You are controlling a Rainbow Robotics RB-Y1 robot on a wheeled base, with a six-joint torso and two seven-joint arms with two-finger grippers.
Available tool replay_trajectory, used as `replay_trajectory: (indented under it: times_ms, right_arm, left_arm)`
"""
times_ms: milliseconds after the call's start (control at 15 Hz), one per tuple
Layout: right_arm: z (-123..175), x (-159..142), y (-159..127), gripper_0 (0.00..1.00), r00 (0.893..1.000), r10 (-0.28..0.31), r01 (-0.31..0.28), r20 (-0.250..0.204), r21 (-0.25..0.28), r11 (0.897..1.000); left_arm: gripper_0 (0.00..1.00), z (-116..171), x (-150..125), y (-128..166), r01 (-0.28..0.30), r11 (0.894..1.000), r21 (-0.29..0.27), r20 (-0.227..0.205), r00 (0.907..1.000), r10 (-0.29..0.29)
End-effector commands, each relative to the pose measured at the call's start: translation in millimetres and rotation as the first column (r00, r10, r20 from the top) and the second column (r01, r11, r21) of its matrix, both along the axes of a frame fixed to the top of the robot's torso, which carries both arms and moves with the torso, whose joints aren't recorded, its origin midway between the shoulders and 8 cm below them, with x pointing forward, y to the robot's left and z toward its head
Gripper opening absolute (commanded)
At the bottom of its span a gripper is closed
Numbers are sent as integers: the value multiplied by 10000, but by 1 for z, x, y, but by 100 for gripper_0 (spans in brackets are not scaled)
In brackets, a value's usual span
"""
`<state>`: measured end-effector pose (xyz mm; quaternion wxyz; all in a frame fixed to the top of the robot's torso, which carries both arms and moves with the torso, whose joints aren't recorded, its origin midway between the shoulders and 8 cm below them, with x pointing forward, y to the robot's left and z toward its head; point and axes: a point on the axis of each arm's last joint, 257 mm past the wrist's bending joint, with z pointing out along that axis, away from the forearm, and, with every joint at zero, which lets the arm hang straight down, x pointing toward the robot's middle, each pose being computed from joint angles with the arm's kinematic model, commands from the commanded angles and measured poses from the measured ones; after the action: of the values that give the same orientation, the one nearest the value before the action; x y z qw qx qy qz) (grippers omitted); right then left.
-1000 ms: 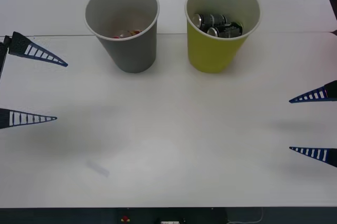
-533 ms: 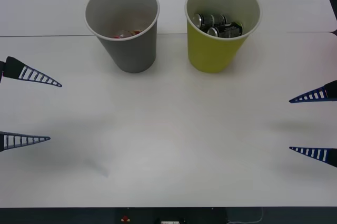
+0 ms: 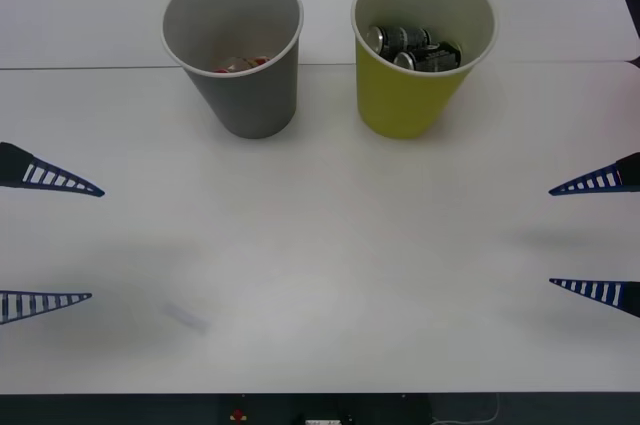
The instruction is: Put the can into the green bin and the plastic bottle into the gray bin
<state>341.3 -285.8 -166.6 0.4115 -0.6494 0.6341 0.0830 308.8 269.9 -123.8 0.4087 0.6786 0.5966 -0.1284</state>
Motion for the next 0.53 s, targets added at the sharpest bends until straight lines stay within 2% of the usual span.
replay_trajectory:
  times_ms: [67, 533]
  right_arm:
    - [0, 0, 0, 100, 10000, 0, 0, 0, 0, 10000]
    - [0, 0, 0, 100, 10000, 0, 0, 0, 0, 10000]
  left_arm:
    - [100, -2, -1, -3, -209, 9997, -104, 62, 9998, 209]
    - [100, -7, 4, 4, -443, 9990, -45, 158, 9989, 444]
